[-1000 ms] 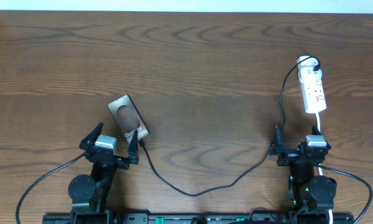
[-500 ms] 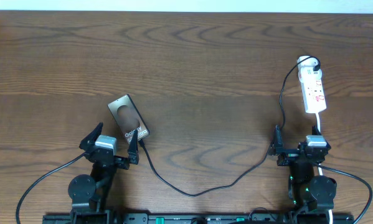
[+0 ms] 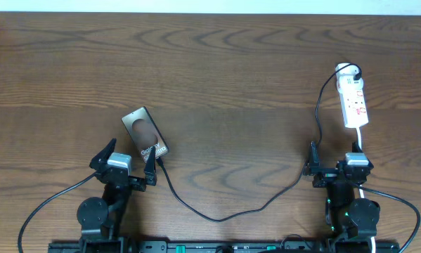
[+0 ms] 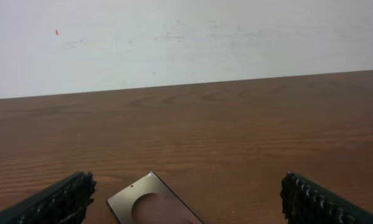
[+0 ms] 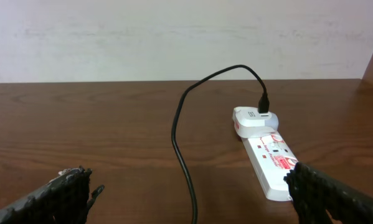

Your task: Plug charger to phone and switch on socket

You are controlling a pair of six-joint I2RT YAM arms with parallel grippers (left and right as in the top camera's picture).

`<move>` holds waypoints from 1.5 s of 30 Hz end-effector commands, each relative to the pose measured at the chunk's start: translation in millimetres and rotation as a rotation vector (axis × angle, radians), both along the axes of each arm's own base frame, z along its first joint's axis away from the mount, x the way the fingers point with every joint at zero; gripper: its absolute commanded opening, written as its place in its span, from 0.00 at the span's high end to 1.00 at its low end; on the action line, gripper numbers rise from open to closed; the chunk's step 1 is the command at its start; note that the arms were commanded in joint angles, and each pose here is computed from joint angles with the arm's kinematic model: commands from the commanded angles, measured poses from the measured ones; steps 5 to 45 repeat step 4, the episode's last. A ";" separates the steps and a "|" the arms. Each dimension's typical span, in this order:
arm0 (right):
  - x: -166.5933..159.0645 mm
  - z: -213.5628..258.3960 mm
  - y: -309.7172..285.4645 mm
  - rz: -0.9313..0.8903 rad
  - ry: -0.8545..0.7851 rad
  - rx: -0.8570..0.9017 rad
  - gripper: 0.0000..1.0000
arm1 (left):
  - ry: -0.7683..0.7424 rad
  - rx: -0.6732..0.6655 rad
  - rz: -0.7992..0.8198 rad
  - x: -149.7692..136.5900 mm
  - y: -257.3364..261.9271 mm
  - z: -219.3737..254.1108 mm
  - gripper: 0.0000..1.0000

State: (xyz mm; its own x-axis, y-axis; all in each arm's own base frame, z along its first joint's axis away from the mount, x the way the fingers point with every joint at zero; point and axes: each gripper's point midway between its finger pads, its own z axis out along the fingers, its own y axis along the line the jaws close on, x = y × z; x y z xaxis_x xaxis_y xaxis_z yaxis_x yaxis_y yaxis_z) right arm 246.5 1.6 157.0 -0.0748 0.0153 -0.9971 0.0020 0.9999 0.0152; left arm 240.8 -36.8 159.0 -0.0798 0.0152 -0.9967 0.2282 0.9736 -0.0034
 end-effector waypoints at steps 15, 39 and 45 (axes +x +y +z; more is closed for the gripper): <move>-0.4 -0.1 0.3 0.004 -0.001 -0.010 0.01 | 0.046 -0.003 -0.006 -0.7 -0.7 -15.4 0.02; -0.4 -0.1 0.3 0.004 -0.001 -0.010 0.01 | 0.046 -0.003 -0.006 -0.7 -0.7 -15.4 0.02; -0.4 -0.1 0.3 0.004 -0.001 -0.010 0.01 | 0.046 -0.003 -0.006 -0.7 -0.7 -15.4 0.02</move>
